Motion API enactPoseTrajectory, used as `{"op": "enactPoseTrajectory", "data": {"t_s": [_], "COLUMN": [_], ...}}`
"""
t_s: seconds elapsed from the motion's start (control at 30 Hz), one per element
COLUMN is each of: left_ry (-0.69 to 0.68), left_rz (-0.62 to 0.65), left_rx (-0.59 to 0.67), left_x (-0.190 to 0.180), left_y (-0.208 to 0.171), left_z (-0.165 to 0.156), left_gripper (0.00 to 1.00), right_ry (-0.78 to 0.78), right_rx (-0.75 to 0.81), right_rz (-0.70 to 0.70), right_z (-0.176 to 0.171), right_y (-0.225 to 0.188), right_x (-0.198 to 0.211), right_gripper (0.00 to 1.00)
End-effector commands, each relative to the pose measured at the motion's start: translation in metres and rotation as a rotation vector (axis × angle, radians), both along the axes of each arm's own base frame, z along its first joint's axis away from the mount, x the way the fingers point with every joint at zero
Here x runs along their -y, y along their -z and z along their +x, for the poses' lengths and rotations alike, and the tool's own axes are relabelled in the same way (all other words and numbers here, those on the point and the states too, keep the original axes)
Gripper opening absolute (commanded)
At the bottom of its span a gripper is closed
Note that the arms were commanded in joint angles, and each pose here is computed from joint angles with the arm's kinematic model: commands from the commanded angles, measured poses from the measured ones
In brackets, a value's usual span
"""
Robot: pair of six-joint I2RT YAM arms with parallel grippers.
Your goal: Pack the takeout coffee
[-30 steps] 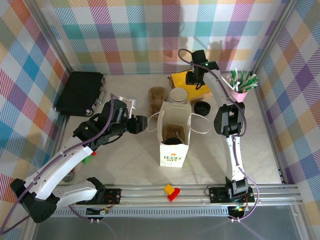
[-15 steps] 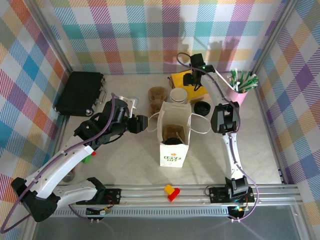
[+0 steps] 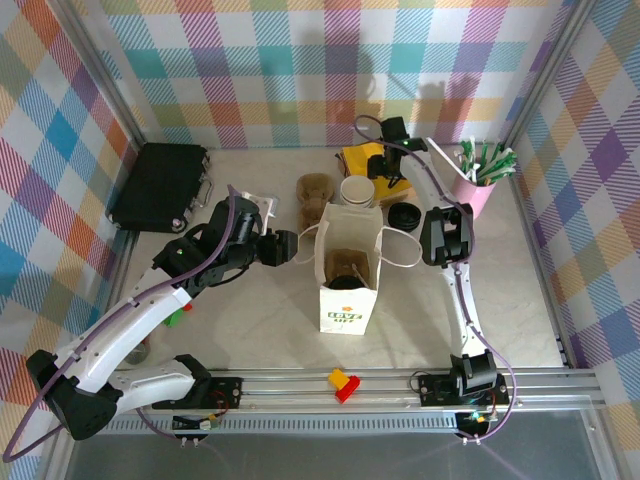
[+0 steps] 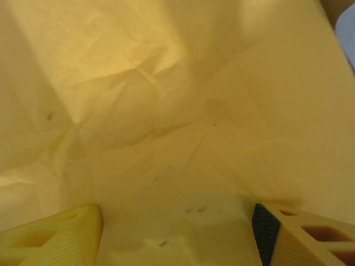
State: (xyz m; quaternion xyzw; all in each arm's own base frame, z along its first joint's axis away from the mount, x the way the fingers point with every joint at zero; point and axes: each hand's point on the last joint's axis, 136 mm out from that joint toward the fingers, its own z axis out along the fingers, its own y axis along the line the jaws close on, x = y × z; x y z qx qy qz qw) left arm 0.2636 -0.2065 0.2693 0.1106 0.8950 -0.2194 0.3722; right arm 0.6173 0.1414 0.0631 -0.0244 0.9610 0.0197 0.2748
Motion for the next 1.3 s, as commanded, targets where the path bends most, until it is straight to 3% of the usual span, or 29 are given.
{"op": "enactPoseTrajectory", "data": {"t_s": [0.0,0.17,0.33,0.9,1.27], "left_ry": [-0.002,0.001,0.005,0.008,0.003], "left_rz": [-0.019,-0.021,-0.026,-0.04,-0.077], "left_rx": [0.046,0.045,0.046,0.056,0.081], "left_x": [0.002,0.003,0.004,0.001,-0.003], "left_y": [-0.018,-0.018,-0.022,-0.03,-0.043], "left_z": [0.007,0.008,0.008,0.003,-0.004], "left_gripper": [0.56,0.56,0.56,0.56,0.56], "right_ry": [0.0,0.002,0.011,0.024,0.031], "right_rx": [-0.002,-0.036,0.0,0.182,0.307], "right_rz": [-0.007,-0.009,0.005,0.073,0.214], "right_z": [0.004,0.0,0.004,0.005,-0.033], "right_y": [0.006,0.022,0.001,-0.113,-0.231], "right_x": [0.004,0.004,0.006,0.009,0.005], "right_gripper": [0.73,0.7,0.58,0.18,0.07]}}
